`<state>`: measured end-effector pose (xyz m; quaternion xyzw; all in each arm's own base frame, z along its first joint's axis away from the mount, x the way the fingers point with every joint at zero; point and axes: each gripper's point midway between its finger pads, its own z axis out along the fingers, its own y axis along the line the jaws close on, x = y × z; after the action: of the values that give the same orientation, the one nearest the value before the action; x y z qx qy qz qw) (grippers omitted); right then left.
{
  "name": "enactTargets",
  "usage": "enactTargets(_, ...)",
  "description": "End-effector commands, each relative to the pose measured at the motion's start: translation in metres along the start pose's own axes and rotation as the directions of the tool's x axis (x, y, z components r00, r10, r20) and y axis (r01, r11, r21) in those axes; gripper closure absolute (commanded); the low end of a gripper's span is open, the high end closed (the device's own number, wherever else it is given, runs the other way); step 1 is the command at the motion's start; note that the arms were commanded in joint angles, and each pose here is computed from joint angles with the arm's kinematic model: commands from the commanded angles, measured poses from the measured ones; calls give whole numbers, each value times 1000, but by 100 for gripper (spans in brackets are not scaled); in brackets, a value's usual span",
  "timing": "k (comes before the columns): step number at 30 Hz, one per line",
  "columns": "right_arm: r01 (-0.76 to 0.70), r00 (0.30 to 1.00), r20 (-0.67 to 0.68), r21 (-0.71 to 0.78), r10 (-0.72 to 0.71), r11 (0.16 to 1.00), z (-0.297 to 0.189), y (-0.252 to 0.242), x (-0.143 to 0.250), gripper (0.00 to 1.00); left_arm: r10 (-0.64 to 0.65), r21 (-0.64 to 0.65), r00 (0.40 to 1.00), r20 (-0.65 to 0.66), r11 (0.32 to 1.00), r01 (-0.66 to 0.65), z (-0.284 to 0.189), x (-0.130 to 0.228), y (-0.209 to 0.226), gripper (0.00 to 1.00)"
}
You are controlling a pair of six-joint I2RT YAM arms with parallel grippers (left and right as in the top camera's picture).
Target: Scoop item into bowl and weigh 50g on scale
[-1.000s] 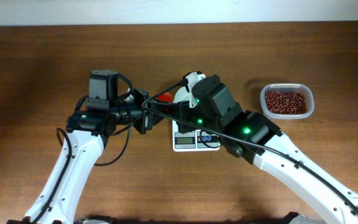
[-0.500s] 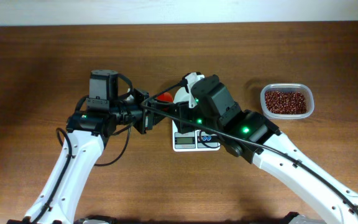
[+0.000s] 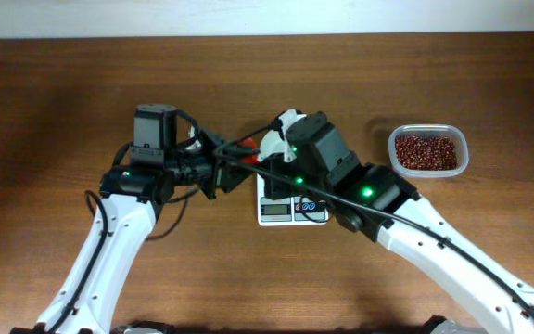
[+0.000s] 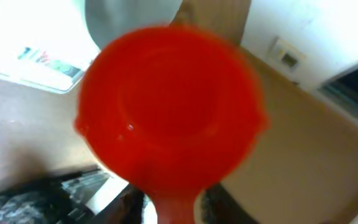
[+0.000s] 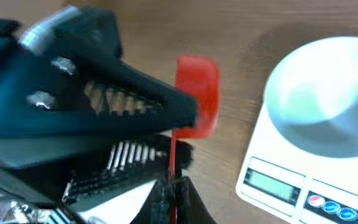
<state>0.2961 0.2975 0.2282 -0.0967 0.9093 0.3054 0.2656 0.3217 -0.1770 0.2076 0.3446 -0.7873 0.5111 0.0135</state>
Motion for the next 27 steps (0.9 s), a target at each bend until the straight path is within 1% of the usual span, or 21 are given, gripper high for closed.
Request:
enactTargets(1,27,1000,-4,27,-27,999,-23,-10,-21,96,450,15,889,87,892,-453,-4,-12,-17,33)
enactTargets(2,31,999,-20,63,-30,997,-40,-18,-28,96,611,37,783,117,785,-618,-5,-12,-31,5)
enactTargets(3,39,999,-33,96,-36,995,-57,-26,-34,96,668,41,732,136,734,-678,-6,-13,-37,1)
enactTargets(5,30,999,-27,162,-26,986,-96,-46,-51,96,767,30,623,156,626,-779,-10,-11,-48,1)
enactTargets(6,13,1000,-8,211,-11,977,-122,-65,-63,96,802,11,577,151,583,-813,-15,-7,-55,1)
enactTargets(7,-10,1000,1,245,10,969,-138,-79,-68,96,815,-33,560,151,570,-821,-20,-9,-58,1)
enactTargets(8,-58,998,0,315,61,947,-164,-109,-72,96,836,-196,528,149,548,-813,-36,-19,-56,1)
enactTargets(9,-89,994,-20,378,104,921,-177,-136,-72,96,851,-307,503,148,523,-795,-51,-26,-56,1)
enactTargets(10,-124,987,-37,448,156,886,-185,-161,-69,96,865,-403,479,149,495,-769,-66,-32,-58,1)
enactTargets(11,-132,975,-85,517,204,846,-188,-193,-63,96,876,-465,460,148,472,-749,-77,-36,-58,1)
enactTargets(12,-137,964,-118,545,237,827,-183,-217,-62,96,873,-498,464,149,472,-728,-81,-39,-55,1)
enactTargets(13,-123,952,-166,558,256,821,-174,-241,-59,96,865,-525,484,133,475,-706,-82,-42,-46,1)
enactTargets(14,-100,937,-225,562,268,821,-161,-264,-56,96,865,-555,491,107,462,-692,-79,-46,-38,1)
enactTargets(16,-64,916,-288,579,278,813,-143,-294,-51,96,872,-596,487,47,416,-687,-67,-46,-27,1)
enactTargets(17,-46,899,-315,621,303,783,-139,-313,-46,96,878,-610,479,27,394,-687,-61,-45,-25,1)
enactTargets(18,-28,883,-338,653,325,756,-135,-328,-40,96,887,-641,461,-3,352,-682,-53,-46,-21,1)
enactTargets(19,3,870,-370,663,325,748,-131,-338,-36,96,894,-653,447,-34,318,-687,-46,-45,-18,1)
enactTargets(21,24,849,-413,653,329,757,-124,-344,-29,96,893,-669,440,-97,269,-693,-27,-44,-8,1)
enactTargets(23,24,832,-434,650,345,759,-121,-346,-23,96,882,-671,450,-140,250,-698,-14,-46,1,1)
enactTargets(25,13,804,-458,651,379,759,-117,-353,-10,96,857,-677,478,-191,238,-697,0,-51,16,1)
enactTargets(27,-4,795,-456,657,401,754,-110,-368,-3,96,833,-685,506,-225,234,-690,8,-57,29,1)
